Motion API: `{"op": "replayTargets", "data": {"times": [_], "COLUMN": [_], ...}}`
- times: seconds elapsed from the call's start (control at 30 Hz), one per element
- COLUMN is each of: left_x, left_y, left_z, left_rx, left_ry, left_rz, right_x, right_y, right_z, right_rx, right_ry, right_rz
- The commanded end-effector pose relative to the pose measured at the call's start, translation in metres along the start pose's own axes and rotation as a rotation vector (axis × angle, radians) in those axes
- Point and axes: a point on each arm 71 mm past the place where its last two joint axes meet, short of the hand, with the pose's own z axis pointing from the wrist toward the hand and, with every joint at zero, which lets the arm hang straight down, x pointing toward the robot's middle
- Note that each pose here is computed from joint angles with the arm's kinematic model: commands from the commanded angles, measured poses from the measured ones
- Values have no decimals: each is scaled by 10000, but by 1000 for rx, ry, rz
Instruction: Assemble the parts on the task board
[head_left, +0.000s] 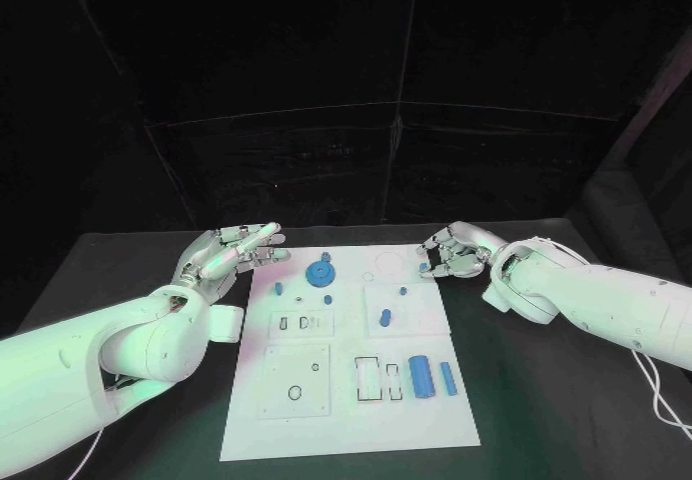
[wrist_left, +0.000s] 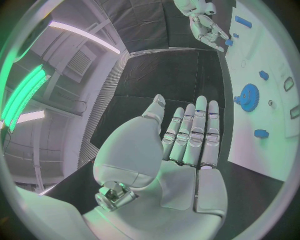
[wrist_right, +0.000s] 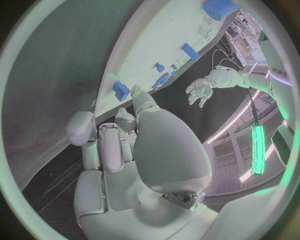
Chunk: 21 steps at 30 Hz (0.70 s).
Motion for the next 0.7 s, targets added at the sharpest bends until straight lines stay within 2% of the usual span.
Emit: {"op": "replayTargets", "data": {"times": [0.03, 0.7], "left_x": [15, 13], "left_y": [-12, -7], "left_z": [4, 7], "left_rx": [10, 8], "left_ry": [16, 15], "left_rz": [-3, -3], "right_x": [11, 35], "right_y": [-5, -15], "right_z": [5, 11], "right_rx": [3, -1], "right_ry": [18, 42], "right_rz": [-11, -11]}}
